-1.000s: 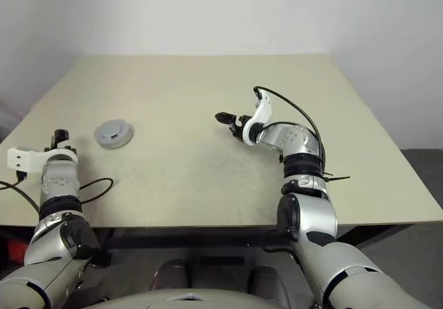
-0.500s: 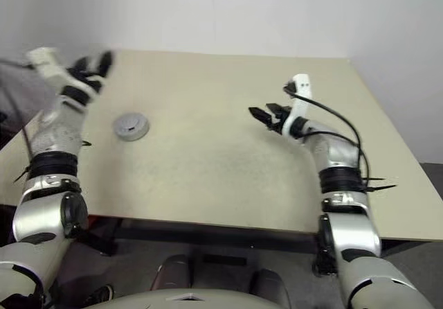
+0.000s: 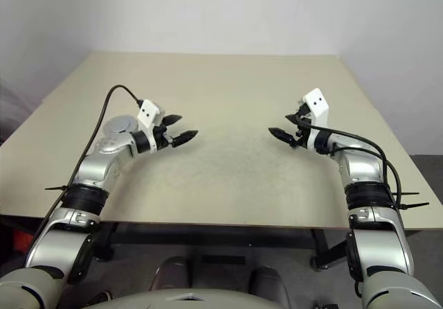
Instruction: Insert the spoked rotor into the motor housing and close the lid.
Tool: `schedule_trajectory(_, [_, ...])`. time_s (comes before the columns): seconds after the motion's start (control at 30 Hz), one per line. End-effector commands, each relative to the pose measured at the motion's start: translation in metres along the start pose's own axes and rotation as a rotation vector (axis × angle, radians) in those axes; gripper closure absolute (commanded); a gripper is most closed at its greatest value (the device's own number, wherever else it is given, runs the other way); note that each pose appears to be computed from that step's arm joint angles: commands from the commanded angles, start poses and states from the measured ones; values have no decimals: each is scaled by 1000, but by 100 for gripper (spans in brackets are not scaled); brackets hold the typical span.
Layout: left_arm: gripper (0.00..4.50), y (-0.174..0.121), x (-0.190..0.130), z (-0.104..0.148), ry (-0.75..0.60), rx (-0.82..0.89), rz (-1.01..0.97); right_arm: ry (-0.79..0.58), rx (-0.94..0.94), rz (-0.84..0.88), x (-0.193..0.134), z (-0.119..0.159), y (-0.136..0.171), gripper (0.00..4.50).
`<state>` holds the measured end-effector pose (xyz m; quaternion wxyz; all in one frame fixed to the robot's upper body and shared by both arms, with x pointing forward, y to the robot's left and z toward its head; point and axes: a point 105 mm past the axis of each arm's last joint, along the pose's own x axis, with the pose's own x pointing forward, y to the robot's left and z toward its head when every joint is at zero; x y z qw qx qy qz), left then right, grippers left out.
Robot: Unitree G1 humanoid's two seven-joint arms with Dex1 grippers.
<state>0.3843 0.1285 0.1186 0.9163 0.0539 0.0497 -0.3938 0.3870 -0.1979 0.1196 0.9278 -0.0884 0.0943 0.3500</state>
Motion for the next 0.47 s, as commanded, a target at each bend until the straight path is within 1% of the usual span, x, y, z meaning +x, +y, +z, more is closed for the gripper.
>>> schedule_trajectory(0.03, [5,4,-3,17,-39,46,19,-60,-62,0,5,21,-1,46])
schedule_trajectory(0.2, [5,3,-4,19,-50,41,29,-102,-63,3,8,26,1,46])
schedule_trajectory(0.3, [5,2,-3,19,-50,42,28,-104,-43,-6,8,24,1,46])
schedule_trajectory(0.47, [5,-3,11,29,-75,43,6,-96,-36,-15,5,24,-1,46])
